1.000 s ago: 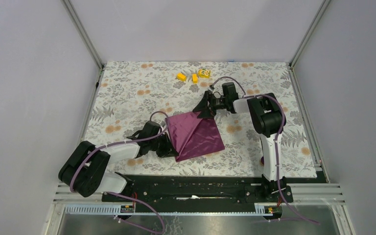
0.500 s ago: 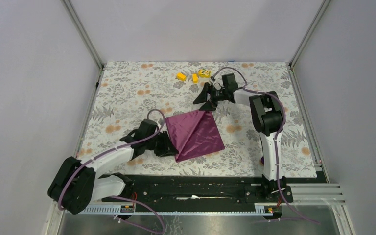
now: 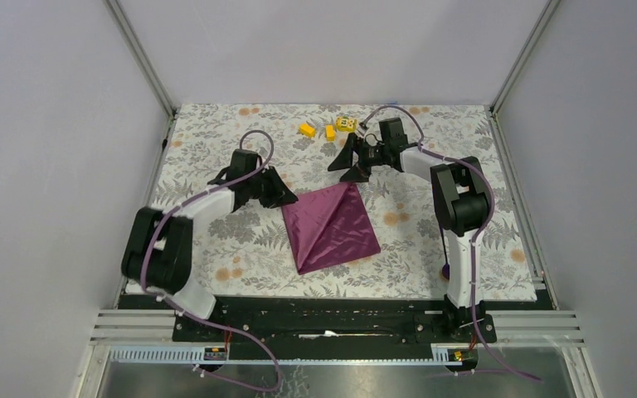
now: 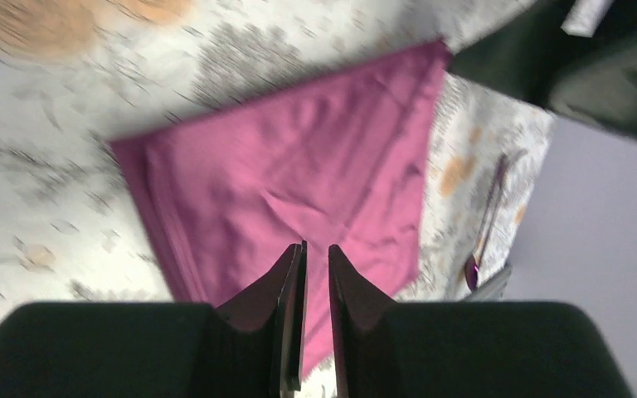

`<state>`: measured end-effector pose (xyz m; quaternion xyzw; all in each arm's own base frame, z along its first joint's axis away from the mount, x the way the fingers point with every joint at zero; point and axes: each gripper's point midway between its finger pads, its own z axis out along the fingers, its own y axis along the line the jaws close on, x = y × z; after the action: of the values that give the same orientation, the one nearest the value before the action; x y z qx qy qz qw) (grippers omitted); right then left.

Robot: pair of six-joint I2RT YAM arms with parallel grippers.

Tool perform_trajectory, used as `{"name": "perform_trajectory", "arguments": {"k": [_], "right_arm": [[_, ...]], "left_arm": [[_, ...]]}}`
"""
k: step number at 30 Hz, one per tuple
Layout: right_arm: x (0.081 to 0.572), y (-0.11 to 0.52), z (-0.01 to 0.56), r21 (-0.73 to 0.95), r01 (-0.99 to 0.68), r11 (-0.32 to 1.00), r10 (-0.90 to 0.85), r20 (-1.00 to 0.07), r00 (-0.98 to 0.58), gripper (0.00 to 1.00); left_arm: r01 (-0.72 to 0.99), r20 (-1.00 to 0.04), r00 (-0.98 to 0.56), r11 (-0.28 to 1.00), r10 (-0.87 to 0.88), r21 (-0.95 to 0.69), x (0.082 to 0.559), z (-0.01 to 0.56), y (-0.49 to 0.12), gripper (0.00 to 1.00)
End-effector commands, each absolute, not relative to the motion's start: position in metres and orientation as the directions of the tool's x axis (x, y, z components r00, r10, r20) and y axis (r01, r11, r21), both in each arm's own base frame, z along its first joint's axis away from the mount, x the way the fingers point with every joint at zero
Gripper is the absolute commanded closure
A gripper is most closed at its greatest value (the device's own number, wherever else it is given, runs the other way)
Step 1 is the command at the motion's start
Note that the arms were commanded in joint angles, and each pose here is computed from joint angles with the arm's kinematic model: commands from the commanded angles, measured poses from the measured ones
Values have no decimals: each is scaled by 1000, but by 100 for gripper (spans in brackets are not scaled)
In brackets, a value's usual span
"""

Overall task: Fold the napkin into a case and place the utensils inside
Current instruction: Smooth out the upper triangle-folded napkin at the center of the board.

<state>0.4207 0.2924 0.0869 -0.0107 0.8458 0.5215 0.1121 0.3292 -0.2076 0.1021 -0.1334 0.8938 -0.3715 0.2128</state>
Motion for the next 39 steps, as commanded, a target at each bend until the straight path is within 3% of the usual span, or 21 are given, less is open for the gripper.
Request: {"name": "perform_trajectory", "arguments": {"k": [1,7,17,31,39], "right_arm": [[422,299,85,908,-166,384,74,-210,-975,15],[422,301,63,918,-149,368,59,-183,-981,14],[424,300,32,918,-104,383,72,-142,-987,13],[426,301,86,916,-175,360,84,-219,-972,10],[426,297,50,915,-114,387,95,-162,-982,10]], "left_arm": [[-66,-314,-861,699,-401,-712,372,86,-202,81],[-133,-289,-834,680,-470,-721,396,69,-188,82],[-277,-235,-806,697,-543,-661,390,22,-153,85],[-197,-251,-805,641,-538,-742,387,77,-167,78],[-279,-184,-817,654,-546,-703,376,26,-162,79]]}}
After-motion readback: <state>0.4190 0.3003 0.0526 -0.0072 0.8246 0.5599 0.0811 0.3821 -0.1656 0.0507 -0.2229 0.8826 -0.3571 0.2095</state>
